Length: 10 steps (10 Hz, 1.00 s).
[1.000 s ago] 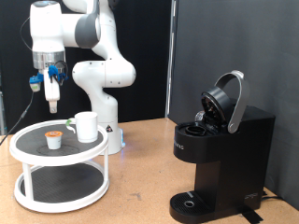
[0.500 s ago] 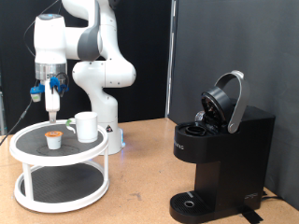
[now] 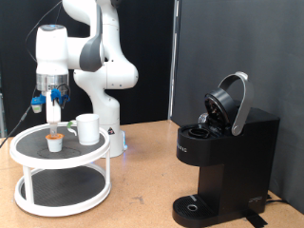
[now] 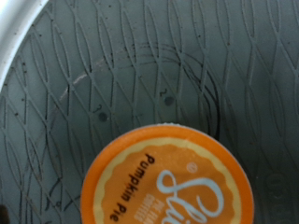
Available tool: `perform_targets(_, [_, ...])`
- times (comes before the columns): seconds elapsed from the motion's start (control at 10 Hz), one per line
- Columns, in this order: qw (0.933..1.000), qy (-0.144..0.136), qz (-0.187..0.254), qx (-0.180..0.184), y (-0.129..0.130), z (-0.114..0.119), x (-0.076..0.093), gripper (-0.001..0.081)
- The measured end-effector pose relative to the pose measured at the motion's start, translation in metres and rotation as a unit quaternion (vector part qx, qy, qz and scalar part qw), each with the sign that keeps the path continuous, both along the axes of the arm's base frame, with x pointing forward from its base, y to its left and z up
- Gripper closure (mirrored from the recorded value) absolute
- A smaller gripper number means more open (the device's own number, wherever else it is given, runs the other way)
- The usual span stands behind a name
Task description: Make a cup of coffee with the keurig machine
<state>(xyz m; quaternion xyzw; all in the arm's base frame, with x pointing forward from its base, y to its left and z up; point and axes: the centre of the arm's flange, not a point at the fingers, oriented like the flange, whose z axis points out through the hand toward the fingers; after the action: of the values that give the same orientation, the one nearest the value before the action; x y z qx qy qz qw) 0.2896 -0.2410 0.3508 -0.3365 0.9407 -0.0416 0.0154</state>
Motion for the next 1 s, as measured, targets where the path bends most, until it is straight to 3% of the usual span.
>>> perform_targets(1.0, [1.0, 0.0, -0.001, -0.009, -0.004, -0.029, 0.01, 0.0072])
